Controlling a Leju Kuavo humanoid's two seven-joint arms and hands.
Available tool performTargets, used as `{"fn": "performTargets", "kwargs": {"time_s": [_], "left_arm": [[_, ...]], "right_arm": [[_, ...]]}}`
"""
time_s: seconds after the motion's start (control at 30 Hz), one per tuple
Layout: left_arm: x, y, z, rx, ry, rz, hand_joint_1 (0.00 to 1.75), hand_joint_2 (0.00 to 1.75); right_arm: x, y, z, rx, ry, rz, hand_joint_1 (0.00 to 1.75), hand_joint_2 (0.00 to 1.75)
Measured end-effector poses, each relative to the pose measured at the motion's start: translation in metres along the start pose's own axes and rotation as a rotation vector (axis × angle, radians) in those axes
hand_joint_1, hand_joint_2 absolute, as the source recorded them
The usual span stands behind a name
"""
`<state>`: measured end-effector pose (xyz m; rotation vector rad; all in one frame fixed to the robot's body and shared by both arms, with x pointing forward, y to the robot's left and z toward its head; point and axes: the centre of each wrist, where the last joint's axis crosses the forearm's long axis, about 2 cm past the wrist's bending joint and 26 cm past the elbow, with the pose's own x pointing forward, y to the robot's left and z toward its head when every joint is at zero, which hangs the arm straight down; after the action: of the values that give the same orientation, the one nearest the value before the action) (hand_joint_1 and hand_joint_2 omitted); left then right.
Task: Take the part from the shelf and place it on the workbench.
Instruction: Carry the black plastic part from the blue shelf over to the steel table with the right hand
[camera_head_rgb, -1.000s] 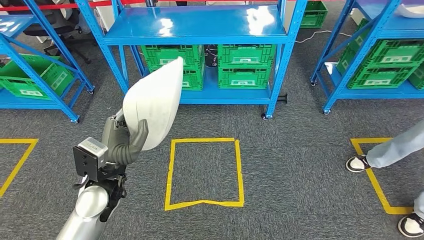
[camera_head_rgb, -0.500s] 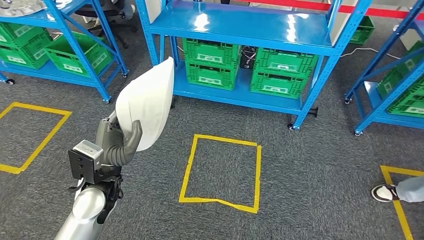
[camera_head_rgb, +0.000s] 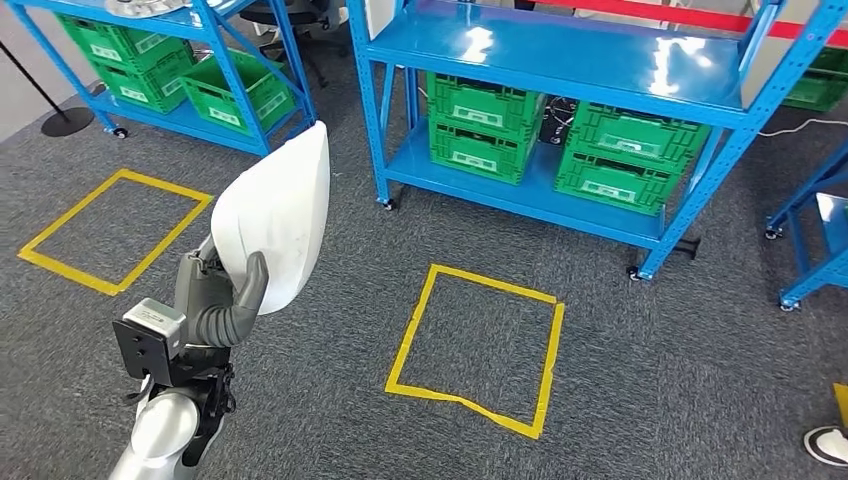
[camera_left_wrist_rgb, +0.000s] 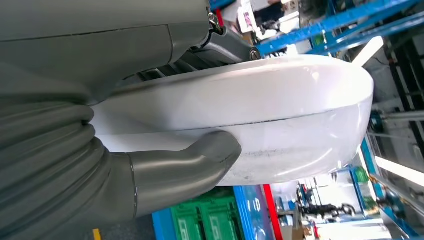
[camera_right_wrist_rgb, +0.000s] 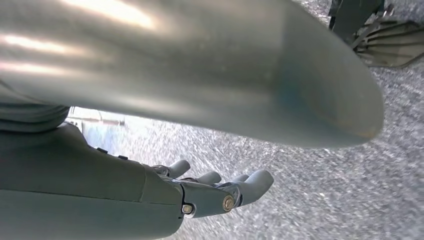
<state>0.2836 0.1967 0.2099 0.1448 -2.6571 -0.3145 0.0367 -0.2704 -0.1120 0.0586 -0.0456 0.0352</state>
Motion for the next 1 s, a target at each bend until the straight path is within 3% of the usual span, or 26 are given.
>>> {"fn": "performTargets", "kwargs": {"time_s": [1.0], "left_arm": [[0.0000, 0.0000, 0.0000, 0.000, 0.000, 0.000, 1.75, 1.75]], "right_arm": [[0.0000, 0.0000, 0.0000, 0.000, 0.000, 0.000, 0.00, 0.00]]}}
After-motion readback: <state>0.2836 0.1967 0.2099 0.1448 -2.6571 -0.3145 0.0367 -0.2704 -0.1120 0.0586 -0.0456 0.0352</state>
